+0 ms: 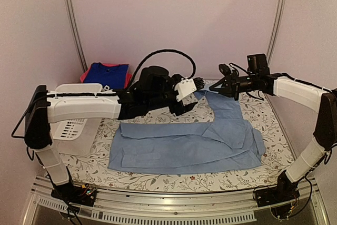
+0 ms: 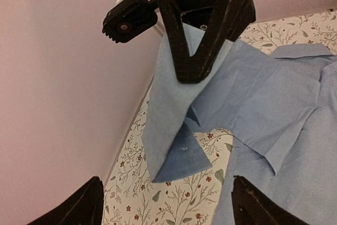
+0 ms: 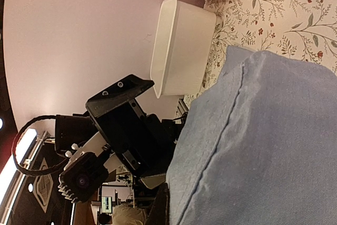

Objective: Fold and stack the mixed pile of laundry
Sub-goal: Adjust the rectangle-folded shirt at the center of the board.

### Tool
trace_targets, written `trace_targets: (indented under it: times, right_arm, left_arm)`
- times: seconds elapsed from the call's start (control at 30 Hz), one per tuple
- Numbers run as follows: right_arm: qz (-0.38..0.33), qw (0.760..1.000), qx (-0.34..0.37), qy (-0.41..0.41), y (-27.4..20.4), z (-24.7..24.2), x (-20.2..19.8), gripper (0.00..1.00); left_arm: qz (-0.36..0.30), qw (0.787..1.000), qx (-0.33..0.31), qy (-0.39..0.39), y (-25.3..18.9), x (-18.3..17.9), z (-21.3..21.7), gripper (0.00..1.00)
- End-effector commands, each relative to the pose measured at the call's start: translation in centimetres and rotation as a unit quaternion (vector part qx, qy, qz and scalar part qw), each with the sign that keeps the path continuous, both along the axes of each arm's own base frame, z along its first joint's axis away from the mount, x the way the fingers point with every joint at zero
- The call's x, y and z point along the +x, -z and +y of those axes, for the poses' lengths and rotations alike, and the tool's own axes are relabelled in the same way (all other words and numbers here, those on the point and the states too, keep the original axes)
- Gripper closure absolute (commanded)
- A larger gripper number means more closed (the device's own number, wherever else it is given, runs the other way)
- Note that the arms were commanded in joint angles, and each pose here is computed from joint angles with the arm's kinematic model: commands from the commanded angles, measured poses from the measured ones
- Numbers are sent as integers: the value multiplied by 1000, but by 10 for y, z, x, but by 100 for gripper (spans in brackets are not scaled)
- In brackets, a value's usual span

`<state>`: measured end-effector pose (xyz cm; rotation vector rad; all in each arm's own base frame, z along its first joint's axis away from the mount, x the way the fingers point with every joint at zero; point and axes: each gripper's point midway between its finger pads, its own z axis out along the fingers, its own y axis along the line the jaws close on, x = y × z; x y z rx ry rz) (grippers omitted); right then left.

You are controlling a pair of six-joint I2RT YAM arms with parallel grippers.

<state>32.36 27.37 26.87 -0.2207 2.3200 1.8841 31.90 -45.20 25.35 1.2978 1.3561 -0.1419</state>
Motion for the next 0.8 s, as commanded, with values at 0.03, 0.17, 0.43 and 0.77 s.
trace_targets:
  times: [0.03, 0.17, 0.43, 0.77]
  right_arm:
    - [-3, 999, 20, -40, -15, 11, -25, 100]
    - [-4, 998, 28, -57, -22, 19, -32, 100]
    - [-7, 997, 32, -74, -28, 27, -39, 100]
    - [-17, 996, 36, -81, -38, 32, -44, 97]
  left_arm:
    - [-37, 999, -14, 9, -27, 2, -18, 23]
    - [-41, 999, -10, 11, -26, 3, -25, 34]
    - [-30, 999, 2, 20, -23, 2, -31, 67]
    - [-22, 999, 8, 29, -26, -6, -35, 100]
